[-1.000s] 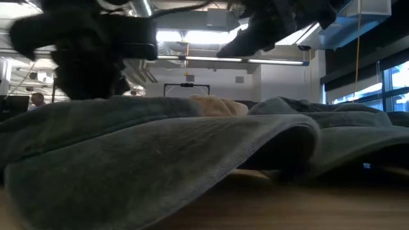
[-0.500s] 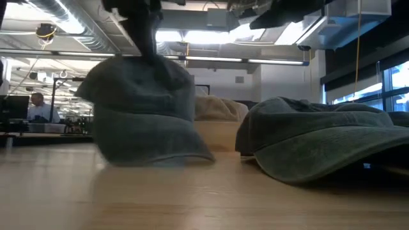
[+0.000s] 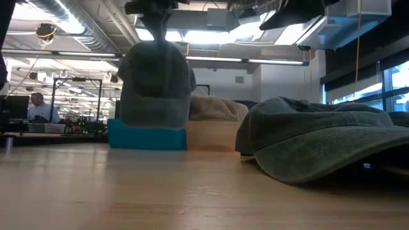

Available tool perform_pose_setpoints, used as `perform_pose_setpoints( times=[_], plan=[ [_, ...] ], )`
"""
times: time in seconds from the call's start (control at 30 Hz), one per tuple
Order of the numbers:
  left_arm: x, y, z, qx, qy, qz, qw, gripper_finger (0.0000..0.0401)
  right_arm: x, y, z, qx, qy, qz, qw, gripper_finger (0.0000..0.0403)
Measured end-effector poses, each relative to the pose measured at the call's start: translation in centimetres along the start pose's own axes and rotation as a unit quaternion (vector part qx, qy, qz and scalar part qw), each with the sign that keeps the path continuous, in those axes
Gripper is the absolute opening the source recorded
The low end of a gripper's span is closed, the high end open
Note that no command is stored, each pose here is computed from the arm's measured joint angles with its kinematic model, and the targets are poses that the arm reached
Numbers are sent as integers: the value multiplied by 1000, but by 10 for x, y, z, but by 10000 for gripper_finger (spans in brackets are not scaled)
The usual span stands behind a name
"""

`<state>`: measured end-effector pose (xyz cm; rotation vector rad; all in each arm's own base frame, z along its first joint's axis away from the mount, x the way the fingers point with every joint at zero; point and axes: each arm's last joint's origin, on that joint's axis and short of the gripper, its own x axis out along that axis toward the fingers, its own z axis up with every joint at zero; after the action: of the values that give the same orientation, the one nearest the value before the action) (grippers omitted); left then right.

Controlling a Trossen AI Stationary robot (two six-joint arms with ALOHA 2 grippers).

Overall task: Pick & Place hat
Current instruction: Put the left gray cap into the blue bin

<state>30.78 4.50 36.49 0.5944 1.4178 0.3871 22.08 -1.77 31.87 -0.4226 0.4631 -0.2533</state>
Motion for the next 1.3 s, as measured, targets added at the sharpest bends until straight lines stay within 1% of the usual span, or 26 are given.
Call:
perform_pose_setpoints(
  times=[0.1,0.2,0.33,0.43,0.57,0.73,0.83,0.93,1.07,1.13,1.2,1.3],
  plan=[
    [5,20,-6,13,6,9,1000,38,1,-5,-2,9,6,-10,1000,216],
    [16,37,-15,19,34,25,999,38,2,-9,-4,13,11,-19,1000,216],
    [28,56,-25,15,61,37,997,38,4,-15,-6,19,15,-31,999,216],
    [36,68,-28,-10,49,33,998,38,5,-19,-8,24,18,-39,999,216],
    [46,78,-26,-34,7,-1,999,38,5,-21,-10,25,26,-42,998,216],
    [55,75,-21,5,18,-12,1000,38,5,-20,-12,47,34,-40,998,216],
    [62,73,-17,53,27,-20,998,38,5,-19,-14,47,47,-34,997,216],
    [71,69,-11,105,41,-24,993,38,5,-19,-16,65,52,-33,996,216],
    [89,68,-5,144,60,-36,987,38,5,-18,-16,70,55,-32,995,216],
    [101,69,-3,156,81,-32,984,38,5,-18,-16,78,55,-32,995,216],
    [114,74,-2,151,97,-20,984,38,6,-18,-16,88,55,-33,994,216],
    [132,83,-1,142,101,-9,985,38,6,-18,-16,94,55,-33,994,216]
  ],
)
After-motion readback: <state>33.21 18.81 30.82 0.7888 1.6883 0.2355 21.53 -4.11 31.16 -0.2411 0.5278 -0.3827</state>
